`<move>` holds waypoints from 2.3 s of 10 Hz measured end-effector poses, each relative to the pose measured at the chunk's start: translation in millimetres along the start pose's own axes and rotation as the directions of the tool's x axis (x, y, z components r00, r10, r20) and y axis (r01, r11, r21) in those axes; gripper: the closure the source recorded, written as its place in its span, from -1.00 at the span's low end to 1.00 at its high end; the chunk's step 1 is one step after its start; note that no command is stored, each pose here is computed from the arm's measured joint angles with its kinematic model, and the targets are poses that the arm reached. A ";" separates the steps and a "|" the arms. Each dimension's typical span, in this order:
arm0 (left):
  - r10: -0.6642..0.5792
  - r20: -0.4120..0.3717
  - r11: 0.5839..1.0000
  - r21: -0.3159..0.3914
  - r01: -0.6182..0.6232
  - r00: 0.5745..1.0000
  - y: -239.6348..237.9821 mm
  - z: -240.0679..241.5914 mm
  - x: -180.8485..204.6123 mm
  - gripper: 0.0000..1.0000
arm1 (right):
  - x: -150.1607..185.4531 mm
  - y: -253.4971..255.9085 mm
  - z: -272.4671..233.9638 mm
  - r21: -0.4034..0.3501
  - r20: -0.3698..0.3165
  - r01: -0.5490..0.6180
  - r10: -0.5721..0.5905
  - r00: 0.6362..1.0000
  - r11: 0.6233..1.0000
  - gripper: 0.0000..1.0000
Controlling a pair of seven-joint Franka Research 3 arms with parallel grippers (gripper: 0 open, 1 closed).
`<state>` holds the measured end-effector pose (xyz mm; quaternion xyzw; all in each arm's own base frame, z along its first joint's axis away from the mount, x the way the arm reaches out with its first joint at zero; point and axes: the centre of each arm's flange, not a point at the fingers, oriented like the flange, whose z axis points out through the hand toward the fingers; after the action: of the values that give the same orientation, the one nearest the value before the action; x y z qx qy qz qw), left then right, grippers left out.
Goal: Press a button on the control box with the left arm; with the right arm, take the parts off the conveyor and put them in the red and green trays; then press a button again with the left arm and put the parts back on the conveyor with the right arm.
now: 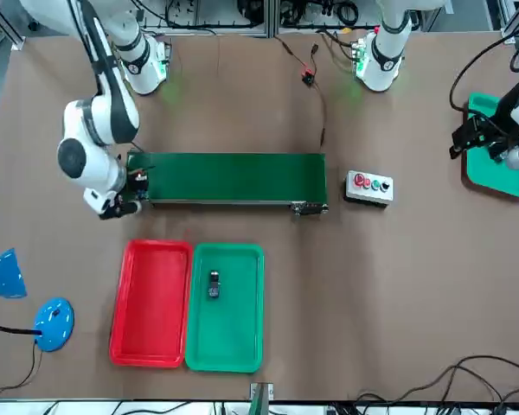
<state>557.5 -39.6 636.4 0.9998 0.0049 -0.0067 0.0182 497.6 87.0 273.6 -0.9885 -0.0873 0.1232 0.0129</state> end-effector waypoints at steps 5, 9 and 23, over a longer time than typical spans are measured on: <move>0.001 0.000 1.000 0.000 -0.001 1.000 0.6 0.0 0.0 -1.00 | -8.8 -13.1 19.1 -0.009 -0.001 0.026 -0.026 1.000 1.000 0.32; 0.000 0.000 1.000 0.000 0.000 1.000 0.2 0.0 0.0 -1.00 | -8.5 -13.1 18.5 -0.009 -0.004 0.026 -0.026 1.000 1.000 -0.37; -0.001 0.003 1.000 0.000 0.001 1.000 -0.6 1.5 0.6 -1.00 | 185.5 -167.2 -34.3 0.203 -0.479 -0.249 0.318 0.818 0.947 -0.98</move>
<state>558.1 -39.0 634.8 0.9998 0.0053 -0.0082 0.0181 654.7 284.0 269.9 -0.9847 0.0758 -0.1341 0.0816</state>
